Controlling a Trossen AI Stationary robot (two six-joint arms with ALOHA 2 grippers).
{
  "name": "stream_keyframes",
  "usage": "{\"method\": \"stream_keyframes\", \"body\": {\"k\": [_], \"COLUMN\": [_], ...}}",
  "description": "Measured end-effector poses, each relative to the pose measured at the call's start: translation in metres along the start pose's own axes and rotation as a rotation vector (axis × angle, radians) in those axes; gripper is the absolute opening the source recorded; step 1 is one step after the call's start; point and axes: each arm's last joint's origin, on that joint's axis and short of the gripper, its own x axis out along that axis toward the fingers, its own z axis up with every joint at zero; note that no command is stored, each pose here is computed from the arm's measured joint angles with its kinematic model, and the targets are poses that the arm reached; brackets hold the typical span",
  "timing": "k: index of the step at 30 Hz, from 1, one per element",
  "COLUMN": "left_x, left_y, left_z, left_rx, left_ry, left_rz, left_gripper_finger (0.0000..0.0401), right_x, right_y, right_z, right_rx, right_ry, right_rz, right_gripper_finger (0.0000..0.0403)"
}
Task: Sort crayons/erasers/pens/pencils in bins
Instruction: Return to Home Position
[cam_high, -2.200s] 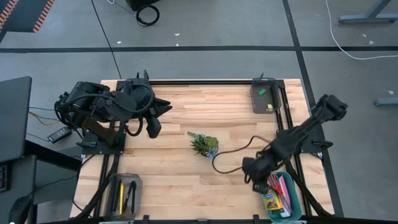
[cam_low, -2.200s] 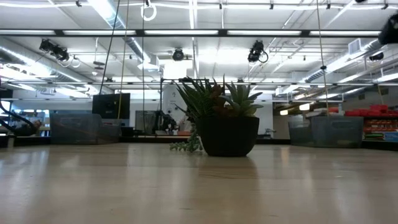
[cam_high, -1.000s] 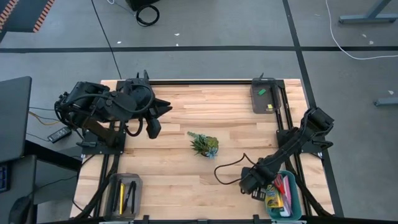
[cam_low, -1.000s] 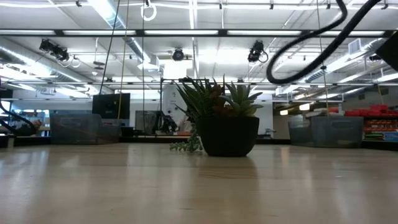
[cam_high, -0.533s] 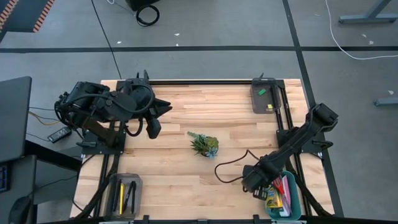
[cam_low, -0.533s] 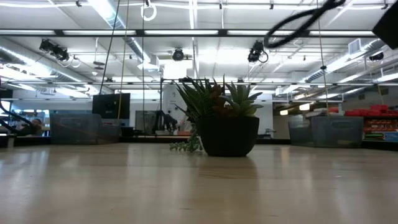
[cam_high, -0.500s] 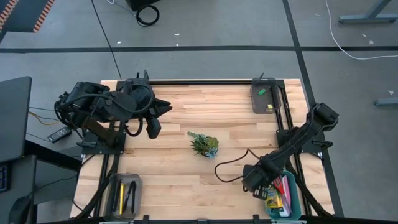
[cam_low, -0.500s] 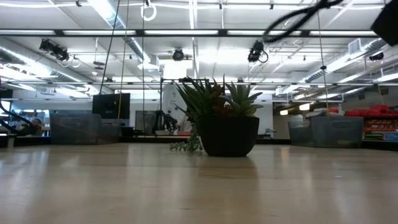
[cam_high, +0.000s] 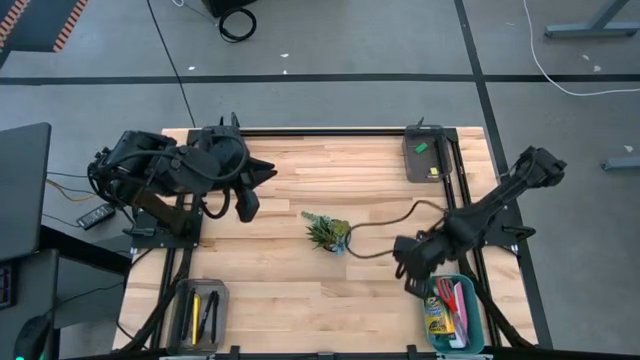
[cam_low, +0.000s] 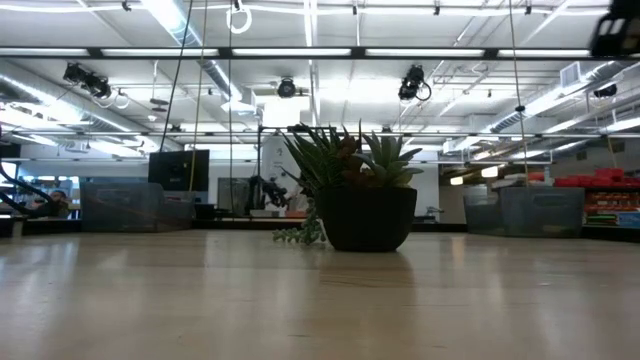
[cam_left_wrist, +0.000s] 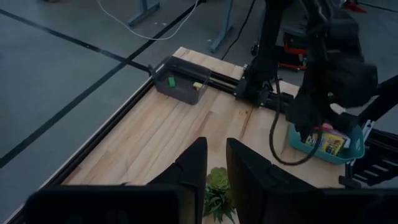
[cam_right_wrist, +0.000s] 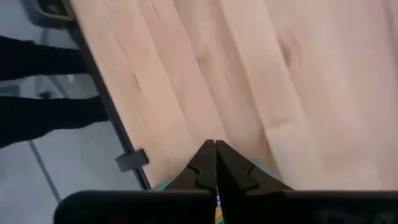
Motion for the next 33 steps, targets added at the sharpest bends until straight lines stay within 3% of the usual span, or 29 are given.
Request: {"method": "stream_keyframes", "body": {"k": [3, 9, 15, 25, 29, 33], "left_x": [0.001, 0.004, 0.008, 0.015, 0.014, 0.008], "left_y": [0.001, 0.006, 0.011, 0.021, 0.019, 0.01], "left_z": [0.001, 0.004, 0.009, 0.02, 0.024, 0.042], "left_rx": [-0.003, -0.026, -0.055, -0.123, -0.138, -0.11], "left_ry": [-0.002, -0.013, -0.034, -0.096, -0.134, -0.304], "left_rz": [0.005, 0.026, 0.049, 0.079, 0.057, -0.036], "left_gripper_finger": [0.0068, 0.0073, 0.0066, 0.0064, 0.0057, 0.0049], "right_x": [-0.016, -0.042, -0.063, -0.07, -0.083, -0.108], "right_y": [-0.009, -0.028, -0.034, -0.045, -0.046, -0.045], "right_z": [0.008, 0.022, 0.033, 0.044, 0.046, 0.051], "right_rx": [-0.015, 0.09, 0.027, -0.093, -0.084, -0.122], "right_ry": [-0.064, -0.305, -0.537, -0.586, -0.666, -0.833], "right_rz": [0.03, 0.011, 0.02, -0.049, 0.018, 0.162], "right_gripper_finger": [0.0008, 0.0008, 0.0008, 0.0008, 0.0008, 0.0008]}}
